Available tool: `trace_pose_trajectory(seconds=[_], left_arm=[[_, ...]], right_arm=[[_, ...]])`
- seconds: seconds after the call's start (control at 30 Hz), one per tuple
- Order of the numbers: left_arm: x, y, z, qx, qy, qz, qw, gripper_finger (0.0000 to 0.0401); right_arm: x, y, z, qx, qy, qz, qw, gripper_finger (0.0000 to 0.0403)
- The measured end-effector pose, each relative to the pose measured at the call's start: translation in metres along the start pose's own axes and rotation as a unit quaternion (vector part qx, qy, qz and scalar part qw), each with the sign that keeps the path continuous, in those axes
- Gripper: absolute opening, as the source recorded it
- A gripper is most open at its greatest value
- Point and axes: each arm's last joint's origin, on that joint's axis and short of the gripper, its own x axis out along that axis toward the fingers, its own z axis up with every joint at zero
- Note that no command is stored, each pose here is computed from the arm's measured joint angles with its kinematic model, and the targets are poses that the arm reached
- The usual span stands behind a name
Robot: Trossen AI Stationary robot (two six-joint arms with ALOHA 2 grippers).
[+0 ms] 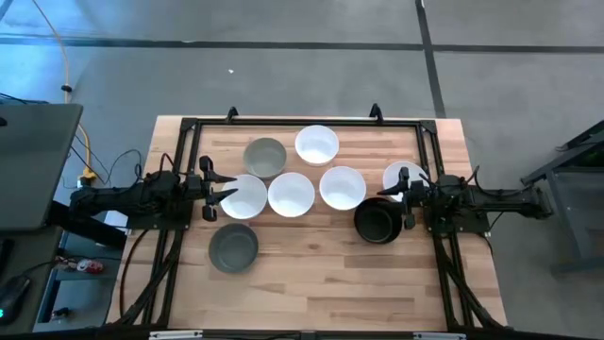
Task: Nest bowls inside each other
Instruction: Stack the white bowl on top of the white bowl
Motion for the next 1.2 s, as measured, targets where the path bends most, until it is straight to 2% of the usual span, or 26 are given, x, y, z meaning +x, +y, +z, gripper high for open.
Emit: trace_pose_trajectory(seconds=[0.6,0.83,1.2], left_arm=[[0.0,0.0003,0.0017,-0.001,-0.009,0.002,1.0,0.0129],[-0.0002,-0.0017,0.0043,-0.048,-0.024,-0.036,0.998,0.0129],[-0.0002,-0.0017,0.0044,-0.05,-0.025,-0.038,0.998,0.0129]], right_arm=[[0.0,0.0,-0.0001,0.0,0.0,0.0,1.0,0.0125],[0.0,0.0,-0.0001,0.0,0.0,0.0,1.0,0.0125],[0.0,0.0,-0.0001,0.0,0.0,0.0,1.0,0.0125]])
